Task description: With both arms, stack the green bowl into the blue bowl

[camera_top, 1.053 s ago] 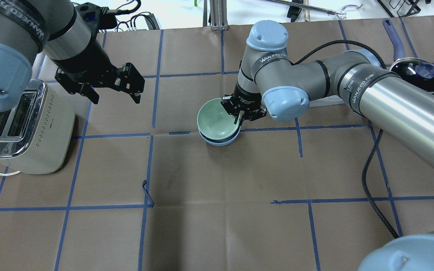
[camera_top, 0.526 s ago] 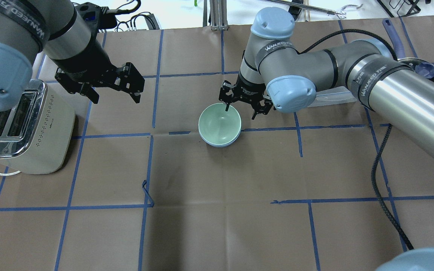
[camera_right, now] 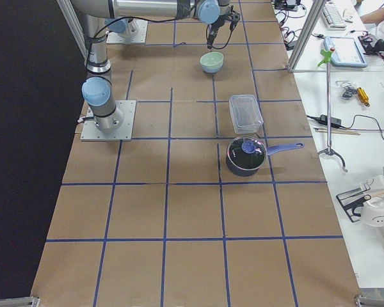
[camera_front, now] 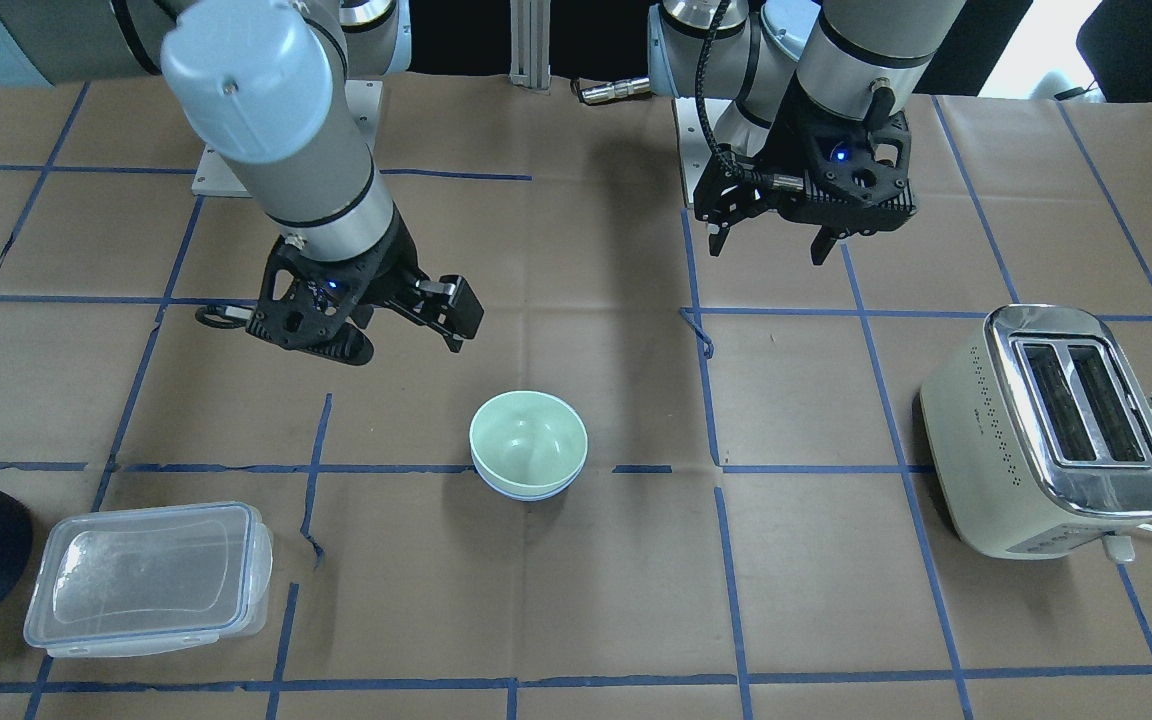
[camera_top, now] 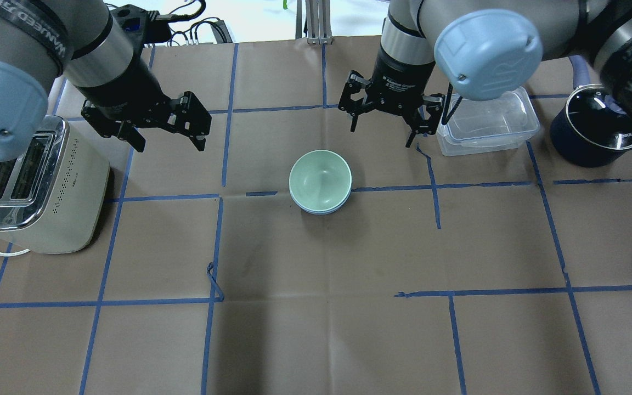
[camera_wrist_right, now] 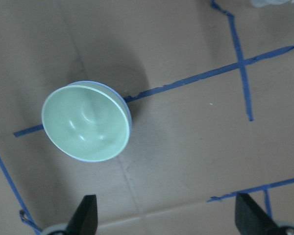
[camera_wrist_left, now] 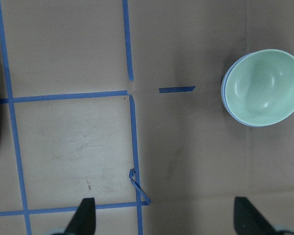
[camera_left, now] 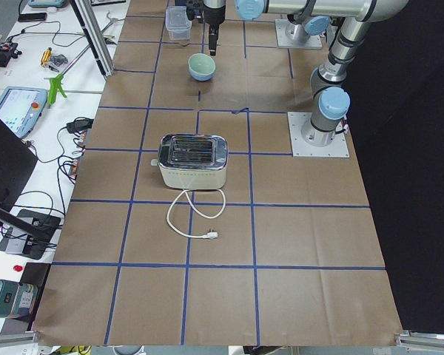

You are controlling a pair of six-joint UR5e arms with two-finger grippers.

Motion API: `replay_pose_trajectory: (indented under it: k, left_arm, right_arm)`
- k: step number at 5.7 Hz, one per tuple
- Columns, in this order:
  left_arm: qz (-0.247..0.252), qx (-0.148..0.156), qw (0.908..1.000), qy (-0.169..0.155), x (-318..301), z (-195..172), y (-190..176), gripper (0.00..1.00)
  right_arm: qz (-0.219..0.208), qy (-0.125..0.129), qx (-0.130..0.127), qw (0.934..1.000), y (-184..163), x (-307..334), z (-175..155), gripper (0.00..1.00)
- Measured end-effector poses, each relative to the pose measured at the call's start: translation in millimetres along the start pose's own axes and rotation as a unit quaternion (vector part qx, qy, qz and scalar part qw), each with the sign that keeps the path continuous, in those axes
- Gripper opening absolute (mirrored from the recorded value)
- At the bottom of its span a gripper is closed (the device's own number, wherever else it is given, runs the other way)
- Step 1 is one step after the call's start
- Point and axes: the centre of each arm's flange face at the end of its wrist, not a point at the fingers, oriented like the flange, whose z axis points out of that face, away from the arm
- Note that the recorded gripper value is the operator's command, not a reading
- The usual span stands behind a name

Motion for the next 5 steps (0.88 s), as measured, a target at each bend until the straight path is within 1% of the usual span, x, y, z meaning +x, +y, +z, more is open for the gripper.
replay_pose_trajectory:
  k: [1, 2, 3, 5]
  left_arm:
    - [-0.003, -0.007, 1.0, 0.0, -3, 0, 2, 0.98]
    - [-0.006, -0.011, 0.9999, -0.008, -9, 0, 2, 0.98]
    - [-0.002, -0.017, 0.9997, -0.016, -13, 0, 4, 0.98]
    - [0.004, -0.018, 0.9996, -0.02, -15, -2, 5, 0.98]
  right_arm:
    - [-0.028, 0.028, 0.008, 0.9992, 10, 32, -29, 1.0]
    - [-0.046, 0.049, 0.01, 0.9977, 19, 61, -51, 1.0]
    - [-0.05, 0.057, 0.007, 0.9971, 23, 77, -59, 1.0]
    - [-0.048, 0.059, 0.003, 0.9971, 22, 85, -61, 1.0]
